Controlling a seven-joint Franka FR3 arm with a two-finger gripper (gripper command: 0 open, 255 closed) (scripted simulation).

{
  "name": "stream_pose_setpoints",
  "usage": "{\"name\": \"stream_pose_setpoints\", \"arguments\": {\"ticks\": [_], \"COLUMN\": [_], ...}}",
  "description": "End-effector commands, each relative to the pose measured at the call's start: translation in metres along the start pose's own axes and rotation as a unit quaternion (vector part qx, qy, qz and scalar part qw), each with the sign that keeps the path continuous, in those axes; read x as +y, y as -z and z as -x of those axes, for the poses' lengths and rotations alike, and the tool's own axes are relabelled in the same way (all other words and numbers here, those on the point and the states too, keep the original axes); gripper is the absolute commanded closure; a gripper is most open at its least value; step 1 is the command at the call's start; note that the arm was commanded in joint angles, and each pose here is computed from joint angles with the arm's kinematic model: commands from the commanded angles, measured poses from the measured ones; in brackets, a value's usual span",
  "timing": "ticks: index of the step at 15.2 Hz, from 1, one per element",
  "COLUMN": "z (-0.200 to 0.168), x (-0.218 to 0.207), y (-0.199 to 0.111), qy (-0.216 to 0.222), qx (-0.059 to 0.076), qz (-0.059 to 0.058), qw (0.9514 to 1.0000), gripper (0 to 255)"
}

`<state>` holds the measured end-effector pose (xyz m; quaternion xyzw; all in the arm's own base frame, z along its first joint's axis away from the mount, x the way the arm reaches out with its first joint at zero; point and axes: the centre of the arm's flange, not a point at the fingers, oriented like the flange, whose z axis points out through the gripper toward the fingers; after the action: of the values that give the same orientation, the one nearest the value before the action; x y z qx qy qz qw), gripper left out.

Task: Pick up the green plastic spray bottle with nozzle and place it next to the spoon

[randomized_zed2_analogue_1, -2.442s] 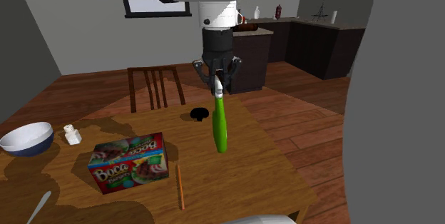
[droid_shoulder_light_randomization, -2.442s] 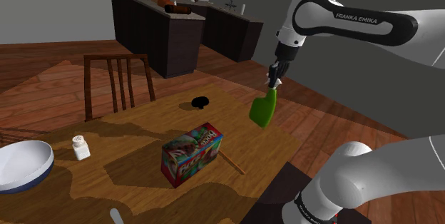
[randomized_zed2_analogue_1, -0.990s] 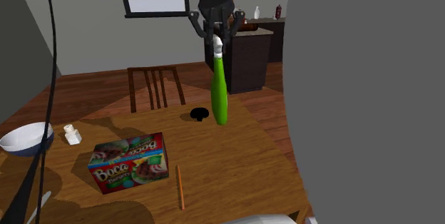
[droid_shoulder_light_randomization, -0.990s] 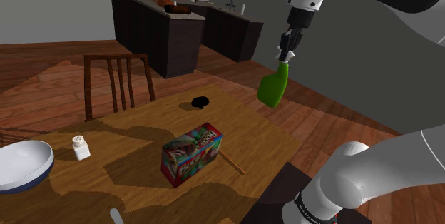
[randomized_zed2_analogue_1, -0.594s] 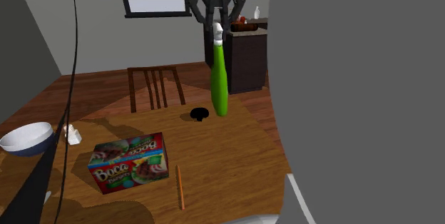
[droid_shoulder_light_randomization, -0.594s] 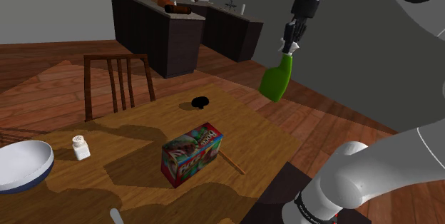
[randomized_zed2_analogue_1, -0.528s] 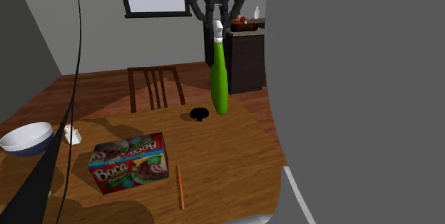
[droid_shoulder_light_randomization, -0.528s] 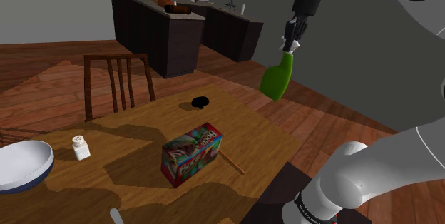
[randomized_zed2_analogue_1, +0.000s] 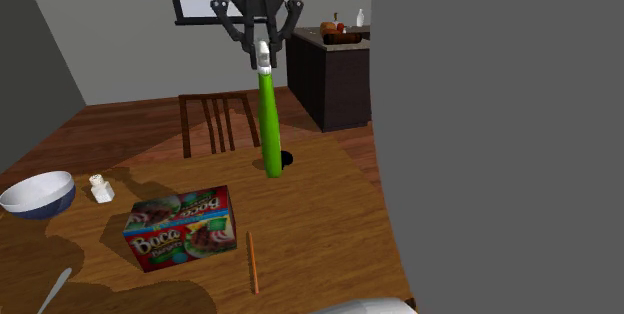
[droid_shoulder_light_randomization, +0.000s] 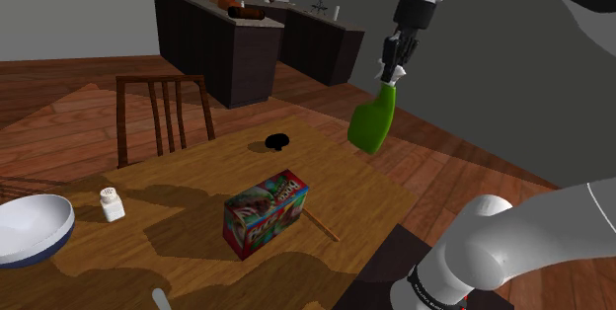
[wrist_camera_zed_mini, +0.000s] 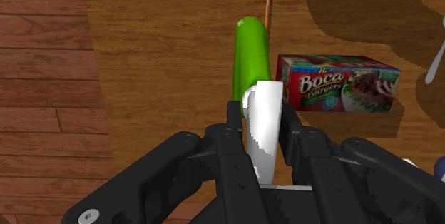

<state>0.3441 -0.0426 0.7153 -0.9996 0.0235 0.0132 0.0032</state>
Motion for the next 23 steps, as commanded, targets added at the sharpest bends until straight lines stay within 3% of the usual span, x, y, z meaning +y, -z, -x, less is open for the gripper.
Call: {"name": "stream_pose_setpoints", "arguments": {"ticks": [1, 23], "z": [0.005, 0.051], "x": [-0.024, -0.296], "y": [-0.010, -0.102], "qy": [-0.001, -0.001], "qx": [0.000, 0.000], "qz": [0.000, 0.000], "qw": [1.0000, 1.0000], "gripper": [255, 255]}}
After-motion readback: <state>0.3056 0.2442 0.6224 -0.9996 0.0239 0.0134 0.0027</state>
